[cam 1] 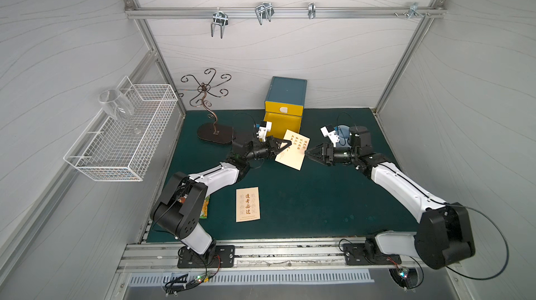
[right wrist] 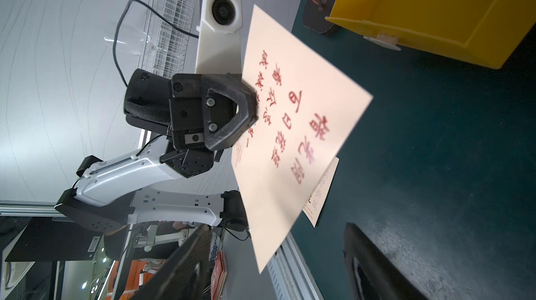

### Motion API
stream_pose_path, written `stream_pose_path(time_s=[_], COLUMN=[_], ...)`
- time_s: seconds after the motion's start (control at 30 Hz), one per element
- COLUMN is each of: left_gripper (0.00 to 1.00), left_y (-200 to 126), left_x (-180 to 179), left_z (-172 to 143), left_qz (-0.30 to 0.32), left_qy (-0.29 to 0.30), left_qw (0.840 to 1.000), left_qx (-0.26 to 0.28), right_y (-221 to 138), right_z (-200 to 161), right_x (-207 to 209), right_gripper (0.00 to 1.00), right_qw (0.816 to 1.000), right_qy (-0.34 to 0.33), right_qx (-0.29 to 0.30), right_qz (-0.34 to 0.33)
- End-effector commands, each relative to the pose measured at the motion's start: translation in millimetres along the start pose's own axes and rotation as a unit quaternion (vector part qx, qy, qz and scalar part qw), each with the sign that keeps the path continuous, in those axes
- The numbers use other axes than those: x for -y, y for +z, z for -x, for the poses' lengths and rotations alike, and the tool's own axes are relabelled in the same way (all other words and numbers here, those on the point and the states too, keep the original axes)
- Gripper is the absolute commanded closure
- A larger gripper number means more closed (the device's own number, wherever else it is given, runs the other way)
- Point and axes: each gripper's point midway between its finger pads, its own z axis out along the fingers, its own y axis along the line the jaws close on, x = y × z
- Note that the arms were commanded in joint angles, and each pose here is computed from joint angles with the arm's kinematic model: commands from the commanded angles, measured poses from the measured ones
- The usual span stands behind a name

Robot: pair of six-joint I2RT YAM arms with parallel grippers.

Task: Take the postcards out of the drawer
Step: Place the postcard at the center of the board.

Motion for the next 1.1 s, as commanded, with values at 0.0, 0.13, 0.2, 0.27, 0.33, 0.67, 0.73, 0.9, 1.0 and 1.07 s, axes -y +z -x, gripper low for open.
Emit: stream_pose_path(time_s=[0.0,0.13,0.2,0.27,0.33,0.67,0.73,0.9,1.0,1.07], left_gripper=[1.0,1.0,1.0,1.0,1.0,1.0,1.0,1.0,1.0,1.0], left_y=[0,3,3,4,5,1,0,0,0,0], left_x=[39,47,49,51,54,49,50,49,44,37], left_z=[8,5,3,-1,-5,-28,-28,-30,-32,-34], left_qz=[-0.071,-0.101,-0.107,-0.108,-0.11,-0.097,-0.094,-0.089,-0.085,-0.077], left_qy=[0.037,0.024,0.023,0.023,0.024,0.02,0.022,0.027,0.019,0.012], left_qw=[0.996,0.994,0.994,0.994,0.993,0.995,0.995,0.996,0.996,0.997], left_qx=[0.028,0.028,0.028,0.025,0.021,0.012,0.012,0.016,0.012,0.011], right_y=[8,13,12,11,9,4,4,7,8,8], right_z=[5,4,5,6,8,12,13,13,13,13], right_x=[-10,-11,-12,-13,-16,-29,-28,-28,-28,-27], right_gripper=[0.29,0.35,0.39,0.44,0.47,0.64,0.7,0.86,0.96,1.0], right_qw=[1.0,0.999,0.999,0.999,0.998,0.994,0.994,0.993,0.994,0.994], right_qy=[-0.018,-0.016,-0.017,-0.017,-0.021,-0.029,-0.026,-0.022,-0.02,-0.02], right_qx=[0.015,0.024,0.032,0.044,0.055,0.084,0.088,0.085,0.083,0.082], right_qz=[0.015,0.015,0.02,0.022,0.027,0.063,0.064,0.073,0.074,0.074])
